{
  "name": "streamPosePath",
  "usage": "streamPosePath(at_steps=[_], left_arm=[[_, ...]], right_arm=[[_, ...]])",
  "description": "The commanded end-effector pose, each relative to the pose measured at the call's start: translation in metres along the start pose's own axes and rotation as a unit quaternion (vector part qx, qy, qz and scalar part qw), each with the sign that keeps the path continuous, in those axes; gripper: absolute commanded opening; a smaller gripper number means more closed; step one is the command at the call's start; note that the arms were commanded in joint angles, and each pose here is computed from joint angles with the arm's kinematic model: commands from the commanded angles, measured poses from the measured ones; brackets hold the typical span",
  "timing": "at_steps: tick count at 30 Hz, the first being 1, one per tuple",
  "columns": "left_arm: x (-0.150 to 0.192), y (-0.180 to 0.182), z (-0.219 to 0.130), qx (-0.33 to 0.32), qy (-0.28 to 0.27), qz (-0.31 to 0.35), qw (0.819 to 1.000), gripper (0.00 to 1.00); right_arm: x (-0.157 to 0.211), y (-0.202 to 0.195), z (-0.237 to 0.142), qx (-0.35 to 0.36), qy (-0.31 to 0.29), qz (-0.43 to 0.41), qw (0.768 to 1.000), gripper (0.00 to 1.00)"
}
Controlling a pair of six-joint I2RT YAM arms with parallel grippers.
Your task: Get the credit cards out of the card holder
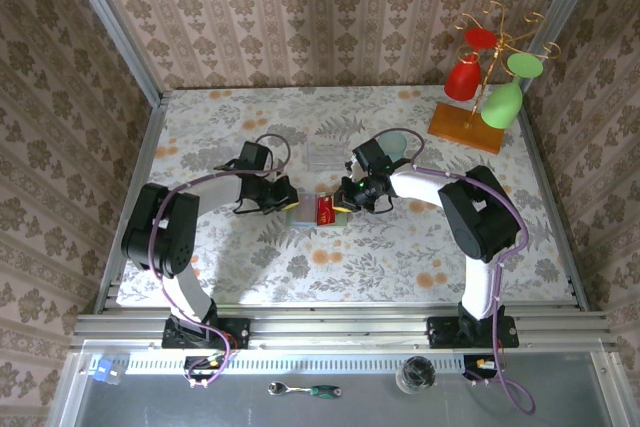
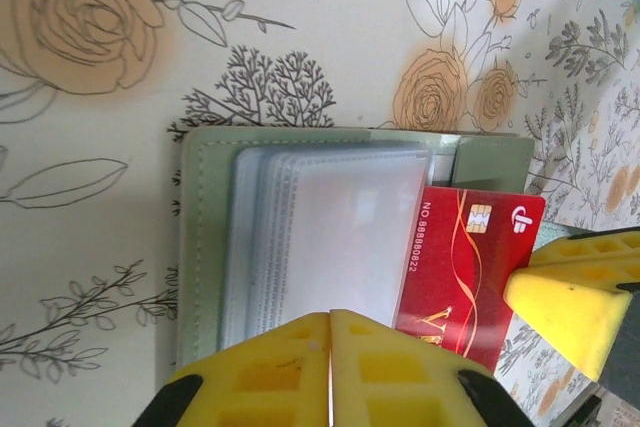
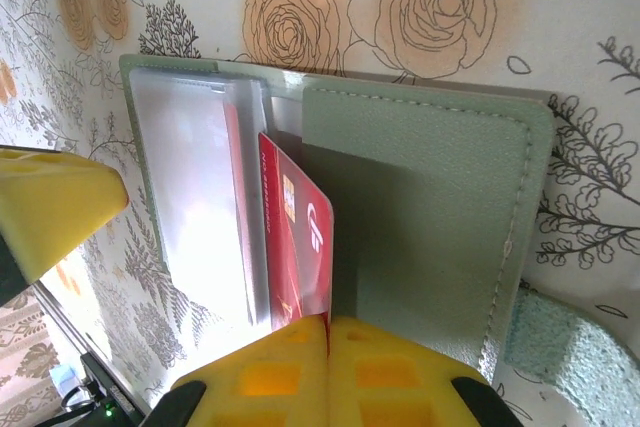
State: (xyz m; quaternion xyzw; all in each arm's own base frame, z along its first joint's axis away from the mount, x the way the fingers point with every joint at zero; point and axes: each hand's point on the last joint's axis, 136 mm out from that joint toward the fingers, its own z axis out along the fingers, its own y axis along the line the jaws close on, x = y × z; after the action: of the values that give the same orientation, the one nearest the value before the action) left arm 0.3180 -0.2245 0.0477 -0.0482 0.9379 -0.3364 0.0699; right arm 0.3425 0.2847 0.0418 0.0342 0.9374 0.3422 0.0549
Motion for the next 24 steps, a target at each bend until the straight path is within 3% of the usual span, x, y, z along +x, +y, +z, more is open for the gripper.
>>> streamPosePath(at_steps=[1, 9, 24], left_arm=[[0.004, 0.006, -0.005, -0.008, -0.002, -0.009, 1.000, 0.10], [0.007, 0.013, 0.003, -0.003, 0.007, -0.017, 1.000, 0.19], [0.016, 0.021, 0.014, 0.004, 0.019, -0.029, 0.999, 0.19]], right_arm=[[-0.004, 0.003, -0.012, 0.014, -0.012, -0.006, 1.000, 0.05], [-0.005, 0.006, -0.009, 0.011, -0.009, -0.008, 1.000, 0.05], [-0.009, 0.015, -0.003, 0.014, -0.004, -0.015, 1.000, 0.08]])
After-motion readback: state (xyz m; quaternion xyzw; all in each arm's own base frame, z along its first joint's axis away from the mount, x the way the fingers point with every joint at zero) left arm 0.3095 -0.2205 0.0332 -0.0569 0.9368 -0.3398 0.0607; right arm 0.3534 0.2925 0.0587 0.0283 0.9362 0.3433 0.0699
